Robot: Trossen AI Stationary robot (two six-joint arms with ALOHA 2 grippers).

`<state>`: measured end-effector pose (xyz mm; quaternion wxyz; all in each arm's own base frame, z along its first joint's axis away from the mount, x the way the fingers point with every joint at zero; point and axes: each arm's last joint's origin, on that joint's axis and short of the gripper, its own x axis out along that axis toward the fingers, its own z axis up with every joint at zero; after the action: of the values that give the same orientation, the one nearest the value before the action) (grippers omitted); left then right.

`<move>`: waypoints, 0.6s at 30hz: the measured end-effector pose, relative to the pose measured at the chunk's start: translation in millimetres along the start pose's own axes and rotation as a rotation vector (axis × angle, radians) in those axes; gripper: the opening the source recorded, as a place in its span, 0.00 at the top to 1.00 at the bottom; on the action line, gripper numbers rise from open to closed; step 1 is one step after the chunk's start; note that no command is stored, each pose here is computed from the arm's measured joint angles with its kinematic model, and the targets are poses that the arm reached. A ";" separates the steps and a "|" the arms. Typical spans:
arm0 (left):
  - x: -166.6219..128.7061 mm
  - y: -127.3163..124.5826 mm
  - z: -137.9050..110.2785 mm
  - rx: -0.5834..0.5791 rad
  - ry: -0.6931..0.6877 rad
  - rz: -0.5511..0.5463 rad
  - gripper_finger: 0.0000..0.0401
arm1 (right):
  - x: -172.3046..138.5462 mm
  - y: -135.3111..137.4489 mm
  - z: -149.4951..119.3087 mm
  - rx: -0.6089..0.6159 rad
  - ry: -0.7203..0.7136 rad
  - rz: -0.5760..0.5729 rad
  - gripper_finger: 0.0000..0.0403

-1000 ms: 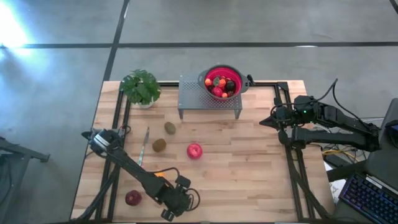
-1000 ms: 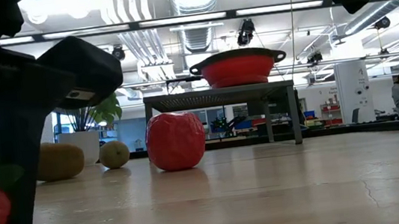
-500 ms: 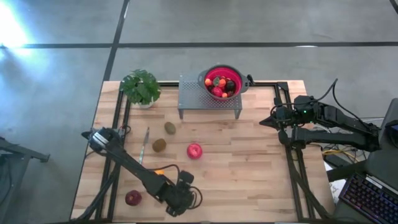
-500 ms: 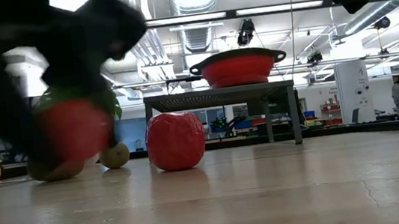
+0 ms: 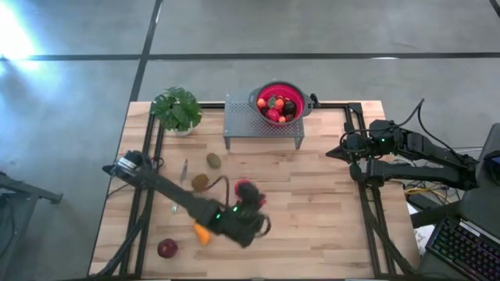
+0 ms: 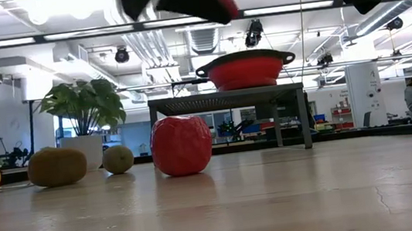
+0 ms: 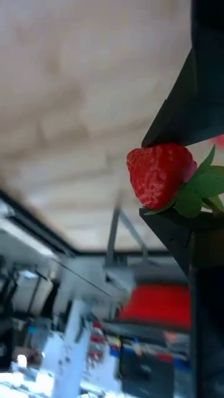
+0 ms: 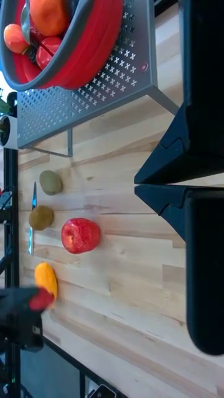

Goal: Pick & Place Fruit
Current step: Put the strawberry into the strainer bowl on the shelf

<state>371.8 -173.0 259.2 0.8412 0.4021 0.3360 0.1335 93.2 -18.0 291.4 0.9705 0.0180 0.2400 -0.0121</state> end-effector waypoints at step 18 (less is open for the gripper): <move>101.1 225.7 -43.1 -0.372 0.056 0.217 0.63 | 0.0 0.0 0.0 0.000 0.000 0.000 0.98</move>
<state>427.8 47.1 366.5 0.8719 0.2699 0.2837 0.2940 93.2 -18.0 291.4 0.9705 0.0177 0.2400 -0.0123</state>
